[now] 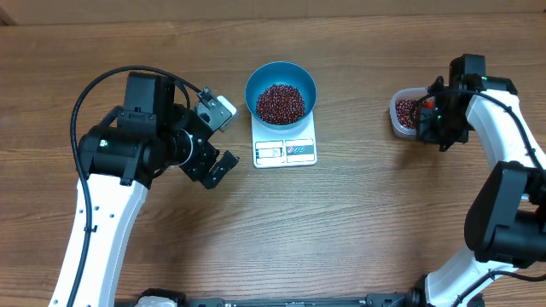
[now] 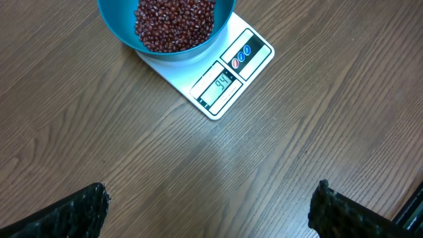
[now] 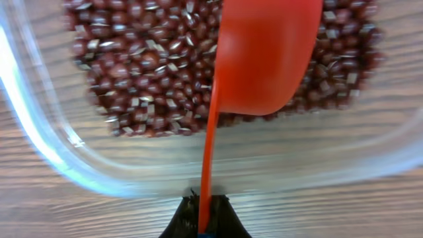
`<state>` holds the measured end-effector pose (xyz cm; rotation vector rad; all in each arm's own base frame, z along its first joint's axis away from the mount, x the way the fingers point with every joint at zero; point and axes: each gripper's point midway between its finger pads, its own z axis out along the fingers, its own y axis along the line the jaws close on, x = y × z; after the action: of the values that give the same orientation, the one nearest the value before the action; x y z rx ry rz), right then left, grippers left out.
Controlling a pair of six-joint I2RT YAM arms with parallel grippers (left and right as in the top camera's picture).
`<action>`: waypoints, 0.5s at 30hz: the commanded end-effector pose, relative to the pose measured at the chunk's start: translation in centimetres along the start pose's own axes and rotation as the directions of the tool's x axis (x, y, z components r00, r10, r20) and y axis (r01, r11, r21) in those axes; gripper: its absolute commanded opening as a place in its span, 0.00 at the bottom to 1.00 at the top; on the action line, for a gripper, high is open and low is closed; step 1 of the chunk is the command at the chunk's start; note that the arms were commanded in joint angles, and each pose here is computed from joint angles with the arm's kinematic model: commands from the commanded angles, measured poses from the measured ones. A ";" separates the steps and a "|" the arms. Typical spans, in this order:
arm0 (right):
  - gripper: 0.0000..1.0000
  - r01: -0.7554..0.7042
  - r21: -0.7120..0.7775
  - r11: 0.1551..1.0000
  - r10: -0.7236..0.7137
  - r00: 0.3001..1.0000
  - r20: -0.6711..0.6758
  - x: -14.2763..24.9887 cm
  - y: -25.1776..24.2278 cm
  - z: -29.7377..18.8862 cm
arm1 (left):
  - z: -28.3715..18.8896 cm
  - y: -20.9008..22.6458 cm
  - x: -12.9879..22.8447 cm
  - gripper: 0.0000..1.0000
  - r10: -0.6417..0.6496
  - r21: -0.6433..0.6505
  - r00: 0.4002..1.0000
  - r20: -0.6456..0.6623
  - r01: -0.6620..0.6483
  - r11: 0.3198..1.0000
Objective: Scoop item into bowl and weigh 150g on scale
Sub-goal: 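Dip the scoop into the red beans again with the right gripper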
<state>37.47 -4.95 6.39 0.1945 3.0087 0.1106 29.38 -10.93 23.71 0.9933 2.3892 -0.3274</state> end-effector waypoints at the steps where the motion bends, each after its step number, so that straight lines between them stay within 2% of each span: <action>1: 0.04 0.029 -0.193 0.981 -0.014 0.997 0.081 -2.6 3.5 -0.8 | -0.2 -0.1 -0.5 1.00 0.026 0.008 1.000 0.014 -0.026 1.000; 8: 0.04 -0.013 -0.349 0.937 0.045 0.996 0.083 -2.8 4.3 -1.7 | -0.2 -0.1 -0.5 1.00 0.026 0.008 1.000 0.014 -0.026 1.000; 15: 0.04 -0.097 -0.511 0.854 0.160 0.984 0.080 -3.3 3.5 -3.3 | -0.2 -0.1 -0.5 1.00 0.026 0.008 1.000 0.014 -0.027 1.000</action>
<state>37.97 -3.51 7.22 0.3611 2.8962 0.6319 29.38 -10.93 23.71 0.9933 2.3892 -0.3274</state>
